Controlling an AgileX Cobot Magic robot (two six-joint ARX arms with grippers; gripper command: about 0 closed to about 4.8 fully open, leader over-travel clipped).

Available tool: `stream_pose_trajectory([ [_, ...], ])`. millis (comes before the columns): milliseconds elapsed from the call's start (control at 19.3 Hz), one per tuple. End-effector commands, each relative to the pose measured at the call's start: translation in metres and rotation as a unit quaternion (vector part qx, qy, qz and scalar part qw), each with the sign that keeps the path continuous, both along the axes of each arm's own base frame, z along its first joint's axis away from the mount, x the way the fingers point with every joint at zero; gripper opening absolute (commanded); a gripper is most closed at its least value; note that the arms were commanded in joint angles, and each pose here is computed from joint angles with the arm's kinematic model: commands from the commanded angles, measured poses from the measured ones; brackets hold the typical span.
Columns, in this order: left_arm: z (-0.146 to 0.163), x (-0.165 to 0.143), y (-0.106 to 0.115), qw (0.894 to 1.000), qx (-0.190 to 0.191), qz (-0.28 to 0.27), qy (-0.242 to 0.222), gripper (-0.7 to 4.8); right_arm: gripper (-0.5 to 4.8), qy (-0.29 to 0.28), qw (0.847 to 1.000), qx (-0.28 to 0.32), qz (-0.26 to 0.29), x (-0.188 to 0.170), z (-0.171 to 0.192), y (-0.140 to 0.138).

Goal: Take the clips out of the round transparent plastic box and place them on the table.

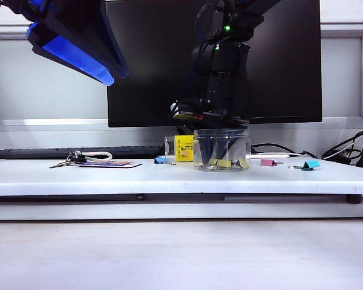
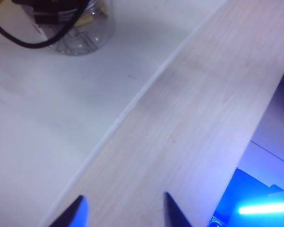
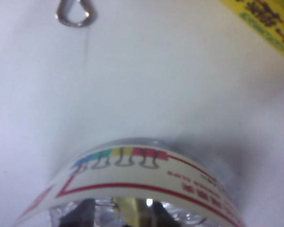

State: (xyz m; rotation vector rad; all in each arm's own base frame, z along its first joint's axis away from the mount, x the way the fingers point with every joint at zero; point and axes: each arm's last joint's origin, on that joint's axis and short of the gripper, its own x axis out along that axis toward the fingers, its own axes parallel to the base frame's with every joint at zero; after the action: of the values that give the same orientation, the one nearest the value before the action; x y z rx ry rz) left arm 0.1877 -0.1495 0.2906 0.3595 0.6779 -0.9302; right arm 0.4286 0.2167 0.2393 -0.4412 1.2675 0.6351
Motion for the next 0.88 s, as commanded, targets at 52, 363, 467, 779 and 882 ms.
stream_pose_trajectory([
  [52, 0.0021, -0.0001, -0.0003, 1.0, -0.005, -0.003, -0.003, 2.14, 1.46, 0.022, 1.0, -0.009, -0.001, 0.0034, -0.0188, 0.0024],
  [363, 0.0022, 0.0, -0.0003, 1.0, -0.005, -0.002, -0.004, 2.14, 0.65, 0.026, 1.0, -0.01, -0.002, 0.0047, -0.0247, 0.0031],
  [467, 0.0022, 0.0, -0.0003, 1.0, -0.005, -0.002, -0.004, 2.15, 0.39, 0.024, 1.0, -0.01, -0.003, 0.005, -0.0246, 0.0032],
  [779, 0.0021, 0.0, -0.0003, 1.0, -0.004, -0.002, -0.004, 2.14, 0.0, 0.026, 1.0, -0.007, -0.014, 0.0047, -0.0232, 0.0033],
  [882, 0.0022, 0.0, -0.0002, 1.0, -0.004, -0.002, -0.004, 2.14, 0.15, 0.031, 0.999, -0.01, -0.014, 0.0036, -0.023, 0.0027],
])
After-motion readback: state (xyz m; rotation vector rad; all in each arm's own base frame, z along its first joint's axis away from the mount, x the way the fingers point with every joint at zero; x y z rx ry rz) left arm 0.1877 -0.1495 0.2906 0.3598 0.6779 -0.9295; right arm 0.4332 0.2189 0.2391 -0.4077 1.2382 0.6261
